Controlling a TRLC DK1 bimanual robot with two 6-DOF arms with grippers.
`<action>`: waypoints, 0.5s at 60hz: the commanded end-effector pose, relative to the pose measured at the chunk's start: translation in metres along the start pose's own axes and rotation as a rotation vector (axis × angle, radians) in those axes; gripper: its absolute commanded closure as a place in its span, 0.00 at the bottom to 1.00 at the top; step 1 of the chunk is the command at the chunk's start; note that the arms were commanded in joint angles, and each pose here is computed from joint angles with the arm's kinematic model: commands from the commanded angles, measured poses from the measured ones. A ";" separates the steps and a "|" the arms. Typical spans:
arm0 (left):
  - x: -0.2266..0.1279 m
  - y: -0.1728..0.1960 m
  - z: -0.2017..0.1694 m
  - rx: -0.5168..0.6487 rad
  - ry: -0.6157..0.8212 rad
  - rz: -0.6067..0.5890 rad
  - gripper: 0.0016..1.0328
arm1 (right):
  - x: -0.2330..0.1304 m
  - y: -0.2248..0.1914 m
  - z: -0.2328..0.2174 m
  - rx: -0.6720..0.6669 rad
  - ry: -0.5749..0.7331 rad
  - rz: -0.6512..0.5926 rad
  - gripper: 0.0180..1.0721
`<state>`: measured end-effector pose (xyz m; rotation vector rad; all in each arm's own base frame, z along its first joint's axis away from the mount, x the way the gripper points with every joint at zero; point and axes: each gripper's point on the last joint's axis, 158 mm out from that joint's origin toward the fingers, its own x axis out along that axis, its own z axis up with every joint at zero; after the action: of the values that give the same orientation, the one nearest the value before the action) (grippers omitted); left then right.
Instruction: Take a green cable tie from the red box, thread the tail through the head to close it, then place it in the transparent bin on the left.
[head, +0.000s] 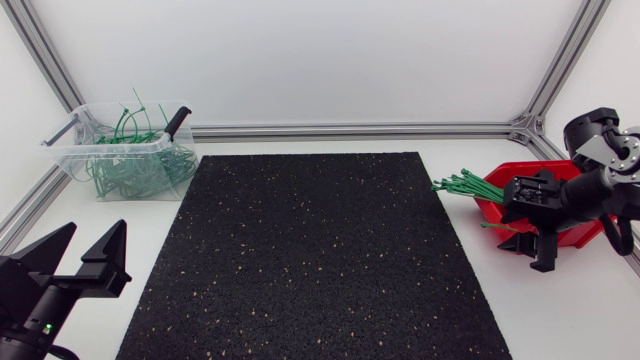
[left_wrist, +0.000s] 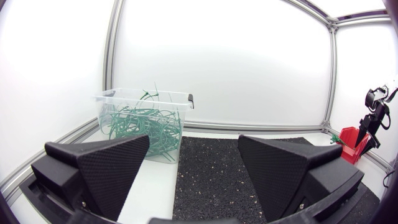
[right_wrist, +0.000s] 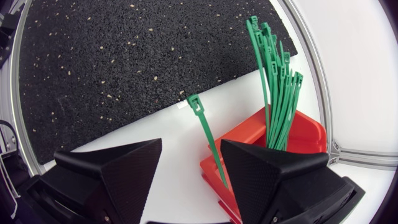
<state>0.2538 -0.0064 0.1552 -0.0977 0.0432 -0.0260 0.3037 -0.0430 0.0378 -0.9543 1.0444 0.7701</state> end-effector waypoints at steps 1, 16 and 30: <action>0.002 0.000 -0.023 -0.019 0.054 -0.002 0.04 | 0.007 0.007 -0.001 -0.040 0.010 -0.017 0.44; 0.002 0.001 -0.023 -0.019 0.054 0.001 0.04 | 0.004 -0.003 0.007 -0.049 -0.029 -0.112 0.65; 0.002 0.002 -0.023 -0.019 0.054 0.003 0.04 | 0.002 -0.008 0.012 -0.048 -0.054 -0.169 0.75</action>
<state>0.2538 -0.0064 0.1555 -0.0981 0.0425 -0.0261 0.3219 -0.0404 0.0467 -1.0510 0.8929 0.6649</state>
